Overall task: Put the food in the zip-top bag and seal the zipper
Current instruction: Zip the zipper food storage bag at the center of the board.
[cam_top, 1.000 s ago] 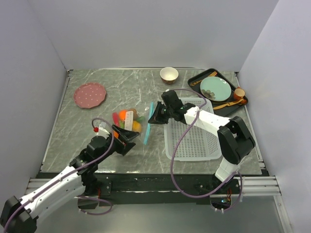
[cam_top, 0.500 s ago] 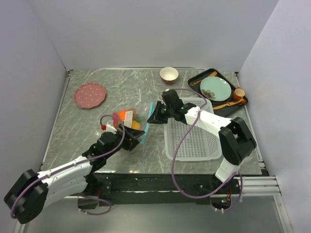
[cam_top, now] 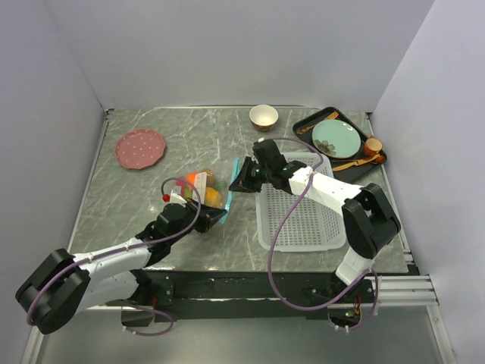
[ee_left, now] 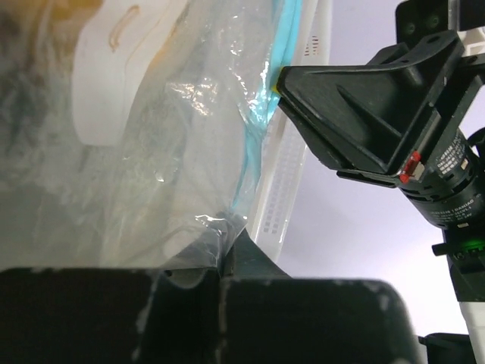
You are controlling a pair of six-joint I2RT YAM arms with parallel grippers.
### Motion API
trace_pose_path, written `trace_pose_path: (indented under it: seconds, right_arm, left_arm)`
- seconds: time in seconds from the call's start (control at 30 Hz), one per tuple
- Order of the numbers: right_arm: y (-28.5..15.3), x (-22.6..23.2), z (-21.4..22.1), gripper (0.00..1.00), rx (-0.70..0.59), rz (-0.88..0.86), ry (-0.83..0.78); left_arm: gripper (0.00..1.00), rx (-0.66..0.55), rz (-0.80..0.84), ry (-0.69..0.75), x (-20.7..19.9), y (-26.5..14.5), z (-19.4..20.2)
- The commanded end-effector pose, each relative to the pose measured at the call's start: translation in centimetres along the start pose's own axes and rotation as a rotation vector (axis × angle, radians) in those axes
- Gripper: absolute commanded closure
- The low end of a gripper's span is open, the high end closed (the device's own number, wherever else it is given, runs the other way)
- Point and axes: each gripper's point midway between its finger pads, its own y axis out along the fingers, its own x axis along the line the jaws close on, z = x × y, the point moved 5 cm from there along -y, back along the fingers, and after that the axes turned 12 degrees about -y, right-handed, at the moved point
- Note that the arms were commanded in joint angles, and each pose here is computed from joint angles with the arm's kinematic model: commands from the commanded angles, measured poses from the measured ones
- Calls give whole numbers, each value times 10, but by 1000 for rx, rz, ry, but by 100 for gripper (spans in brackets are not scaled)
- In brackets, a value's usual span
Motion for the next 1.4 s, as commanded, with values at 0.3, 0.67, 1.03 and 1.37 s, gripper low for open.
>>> trace_pose_path:
  seconds: [0.3, 0.67, 1.03, 1.37]
  right_arm:
    - [-5, 6, -14, 93, -51, -7, -3]
    - [-8, 4, -35, 93, -102, -100, 68]
    - [-11, -5, -42, 92, -127, -119, 132]
    - [-12, -14, -54, 92, -158, -101, 153]
  left_arm:
    - [99, 48, 21, 14, -9, -5, 8]
    - [99, 10, -35, -11, 19, -22, -1]
    - [99, 43, -61, 7, 26, -21, 3]
    - [99, 47, -72, 10, 33, -27, 2]
